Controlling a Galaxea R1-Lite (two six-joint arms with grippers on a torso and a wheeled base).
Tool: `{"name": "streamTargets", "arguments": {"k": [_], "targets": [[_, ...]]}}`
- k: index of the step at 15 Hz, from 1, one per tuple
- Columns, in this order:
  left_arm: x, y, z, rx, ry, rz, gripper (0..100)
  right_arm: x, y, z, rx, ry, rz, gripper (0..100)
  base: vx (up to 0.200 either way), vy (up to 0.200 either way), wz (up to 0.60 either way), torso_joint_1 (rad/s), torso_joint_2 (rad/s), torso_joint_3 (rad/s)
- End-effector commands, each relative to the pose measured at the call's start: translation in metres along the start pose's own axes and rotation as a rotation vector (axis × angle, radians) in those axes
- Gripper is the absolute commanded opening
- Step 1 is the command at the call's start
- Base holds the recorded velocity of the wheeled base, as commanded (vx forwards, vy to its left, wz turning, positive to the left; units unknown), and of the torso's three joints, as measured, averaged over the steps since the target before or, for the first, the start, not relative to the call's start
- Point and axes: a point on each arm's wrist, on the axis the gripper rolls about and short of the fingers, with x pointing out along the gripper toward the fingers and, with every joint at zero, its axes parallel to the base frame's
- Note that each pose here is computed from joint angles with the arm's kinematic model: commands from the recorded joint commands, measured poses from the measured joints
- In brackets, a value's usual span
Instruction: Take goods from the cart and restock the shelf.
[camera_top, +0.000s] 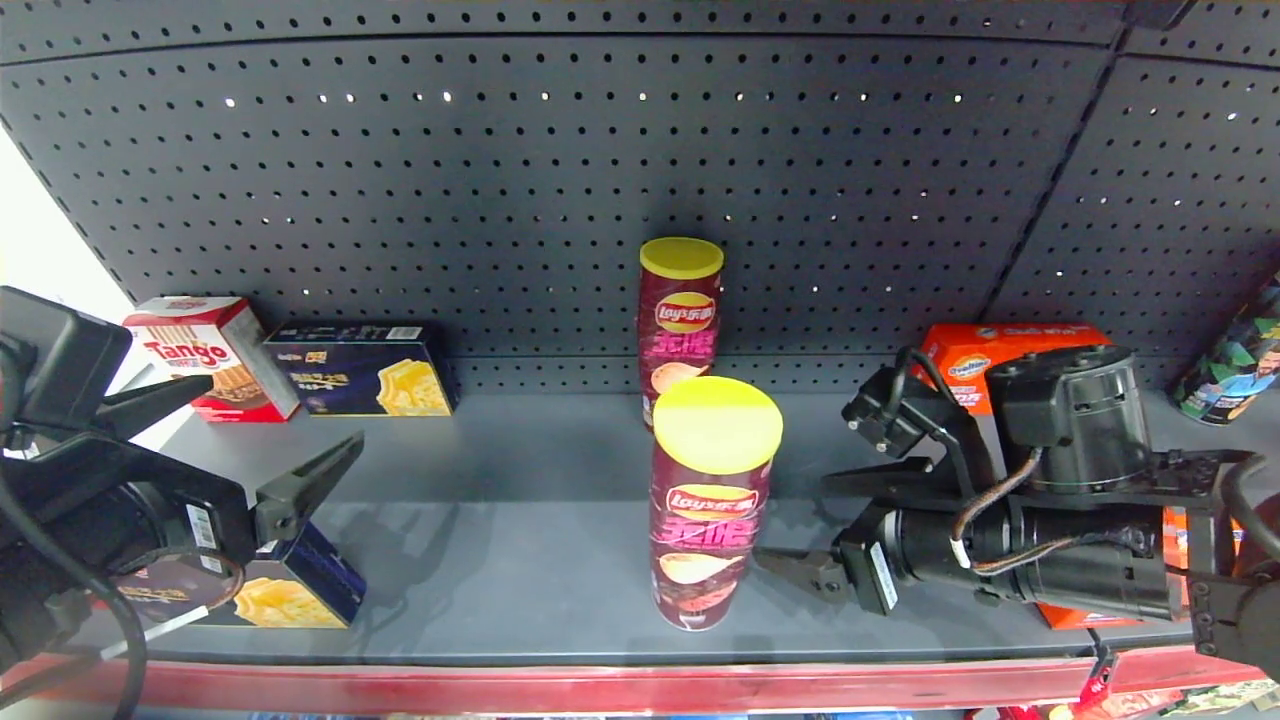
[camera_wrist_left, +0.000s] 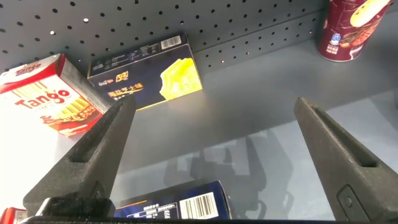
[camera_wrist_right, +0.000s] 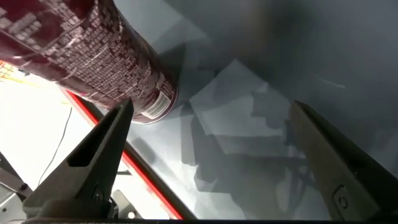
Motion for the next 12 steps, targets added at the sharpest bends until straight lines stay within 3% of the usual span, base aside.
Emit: {"name": "streamTargets", "arguments": {"k": [1,12], "targets": [[0.0003,-0.0002,-0.0006,0.0,0.003,0.0,100,0.0054,0.0,-0.0003,0.0,0.008,0.003,100,0.0,0.0,0.0,0.0,0.0,0.0],[-0.0015,-0.0005,-0.0036,0.001,0.009,-0.001,100,0.0076,-0.0001,-0.002,0.001,0.002,-0.001,100,0.0,0.0,0.0,0.0,0.0,0.0]]}}
